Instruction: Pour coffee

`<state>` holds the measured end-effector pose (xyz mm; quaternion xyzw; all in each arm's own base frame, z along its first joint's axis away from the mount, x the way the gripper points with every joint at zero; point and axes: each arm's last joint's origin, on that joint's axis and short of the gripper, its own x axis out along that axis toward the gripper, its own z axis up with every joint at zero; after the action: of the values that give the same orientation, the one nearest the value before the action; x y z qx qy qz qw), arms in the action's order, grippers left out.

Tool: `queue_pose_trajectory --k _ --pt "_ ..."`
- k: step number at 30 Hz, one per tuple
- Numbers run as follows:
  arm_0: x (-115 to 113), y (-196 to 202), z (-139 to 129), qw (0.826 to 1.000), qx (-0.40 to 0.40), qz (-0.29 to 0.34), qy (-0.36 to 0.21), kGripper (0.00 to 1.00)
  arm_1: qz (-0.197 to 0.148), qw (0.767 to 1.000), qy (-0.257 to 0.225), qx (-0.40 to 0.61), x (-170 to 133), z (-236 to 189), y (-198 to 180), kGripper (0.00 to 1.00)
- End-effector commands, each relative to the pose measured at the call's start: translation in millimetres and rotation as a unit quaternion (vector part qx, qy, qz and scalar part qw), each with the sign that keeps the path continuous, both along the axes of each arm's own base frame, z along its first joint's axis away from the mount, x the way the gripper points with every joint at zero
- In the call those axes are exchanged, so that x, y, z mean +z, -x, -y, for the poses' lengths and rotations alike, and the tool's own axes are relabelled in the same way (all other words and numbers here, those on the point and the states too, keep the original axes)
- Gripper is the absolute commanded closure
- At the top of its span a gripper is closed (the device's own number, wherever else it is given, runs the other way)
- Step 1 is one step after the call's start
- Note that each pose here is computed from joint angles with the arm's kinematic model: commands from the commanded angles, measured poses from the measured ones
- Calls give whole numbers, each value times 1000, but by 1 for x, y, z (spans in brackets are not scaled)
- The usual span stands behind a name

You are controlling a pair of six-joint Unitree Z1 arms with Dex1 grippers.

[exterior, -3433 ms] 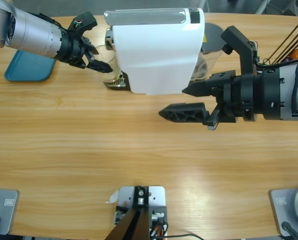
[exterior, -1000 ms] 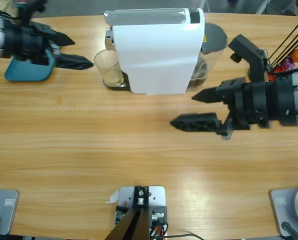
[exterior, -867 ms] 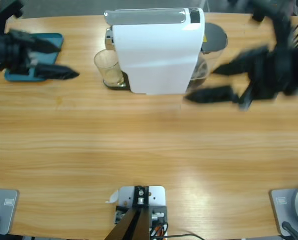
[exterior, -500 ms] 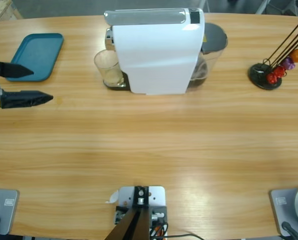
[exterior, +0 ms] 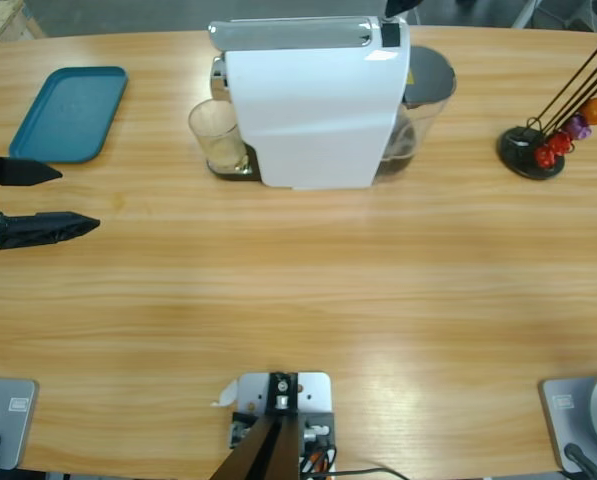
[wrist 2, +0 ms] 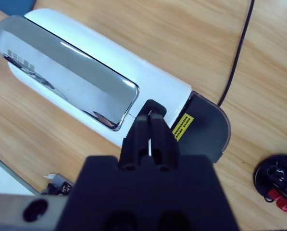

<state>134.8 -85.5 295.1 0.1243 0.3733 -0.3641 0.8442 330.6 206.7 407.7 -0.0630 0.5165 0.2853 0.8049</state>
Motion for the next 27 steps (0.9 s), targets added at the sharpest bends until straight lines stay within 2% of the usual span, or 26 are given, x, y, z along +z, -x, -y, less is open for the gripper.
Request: queue_pose_trajectory --k 1,12,25,27 --pt "-9 8 -4 1000 2 -12 -9 0 -14 999 33 16 -23 -14 -12 1000" --pt "-8 11 -5 1000 4 -9 -7 0 -9 999 39 13 -18 -9 -6 1000" --pt "-9 10 -5 1000 4 -9 -9 0 -36 998 46 32 -33 -21 2 1000" --pt "-9 10 -5 1000 4 -10 -8 0 -24 998 52 26 -28 -18 4 1000"
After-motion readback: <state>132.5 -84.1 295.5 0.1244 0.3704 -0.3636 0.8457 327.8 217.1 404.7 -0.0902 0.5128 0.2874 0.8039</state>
